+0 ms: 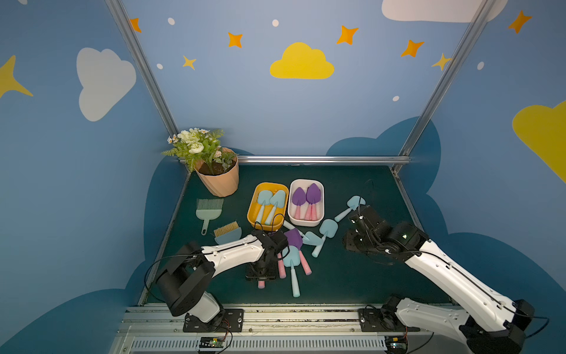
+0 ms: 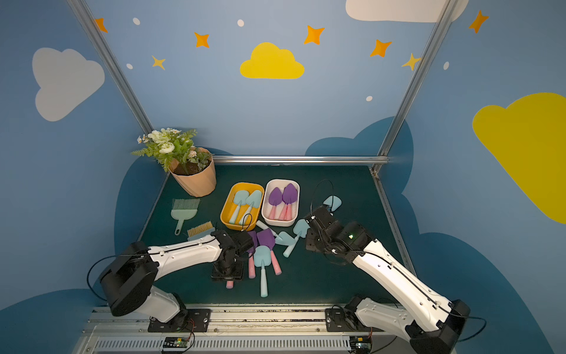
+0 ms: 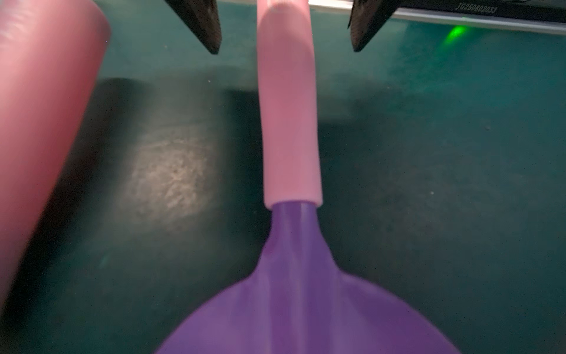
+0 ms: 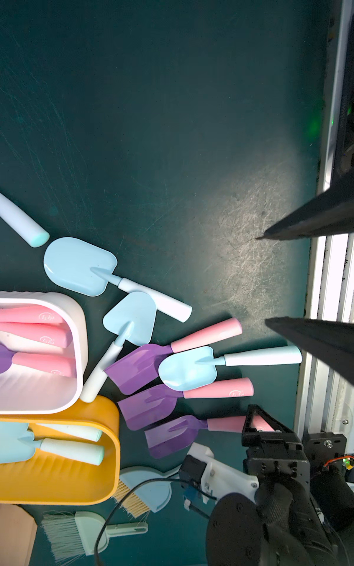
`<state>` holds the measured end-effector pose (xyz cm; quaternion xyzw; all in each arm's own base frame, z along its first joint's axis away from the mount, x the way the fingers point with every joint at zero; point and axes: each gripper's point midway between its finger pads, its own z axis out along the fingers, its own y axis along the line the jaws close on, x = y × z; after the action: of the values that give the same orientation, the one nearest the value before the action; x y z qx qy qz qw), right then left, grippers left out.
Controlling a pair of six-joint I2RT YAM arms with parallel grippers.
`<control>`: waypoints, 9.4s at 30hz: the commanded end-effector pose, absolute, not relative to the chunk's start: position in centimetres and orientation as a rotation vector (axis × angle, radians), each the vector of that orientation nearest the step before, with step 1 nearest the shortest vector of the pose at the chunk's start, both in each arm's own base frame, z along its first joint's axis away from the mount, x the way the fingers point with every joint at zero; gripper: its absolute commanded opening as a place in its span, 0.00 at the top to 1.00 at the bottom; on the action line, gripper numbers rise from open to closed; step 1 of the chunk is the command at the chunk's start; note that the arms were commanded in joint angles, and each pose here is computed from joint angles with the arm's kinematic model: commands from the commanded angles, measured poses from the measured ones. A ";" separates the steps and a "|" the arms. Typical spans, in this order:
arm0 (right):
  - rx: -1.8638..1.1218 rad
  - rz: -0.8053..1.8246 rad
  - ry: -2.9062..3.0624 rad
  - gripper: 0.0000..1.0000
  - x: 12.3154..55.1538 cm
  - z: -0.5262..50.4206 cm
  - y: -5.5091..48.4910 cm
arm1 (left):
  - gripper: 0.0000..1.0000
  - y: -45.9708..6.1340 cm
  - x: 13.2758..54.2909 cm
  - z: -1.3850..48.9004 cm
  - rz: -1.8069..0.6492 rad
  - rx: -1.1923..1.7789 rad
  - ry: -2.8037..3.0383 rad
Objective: Sort the small shovels by color and place them into the storage box
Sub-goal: Pick up the shovel from the center of the board, then place the shovel in the storage box, then pick up the shovel from the center of the board.
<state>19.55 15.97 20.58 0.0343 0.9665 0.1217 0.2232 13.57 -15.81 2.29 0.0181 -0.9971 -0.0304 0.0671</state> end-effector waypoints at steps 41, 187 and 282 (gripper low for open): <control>0.111 0.354 2.668 0.57 19.9 20.3 16.1 | 0.97 -14.6 12.5 2.5 -0.078 0.083 -2.996; 0.208 0.430 2.766 0.56 16.0 15.8 11.6 | 0.88 -30.5 39.9 4.2 0.096 -0.171 -3.093; 0.269 0.427 2.686 0.55 17.7 20.9 11.5 | 0.60 -20.7 31.3 25.5 0.110 -0.109 -3.526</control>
<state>17.88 11.98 20.62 0.0893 0.9605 0.1638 0.2063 31.99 -22.11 24.70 -0.0519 -0.9838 0.0316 -0.1686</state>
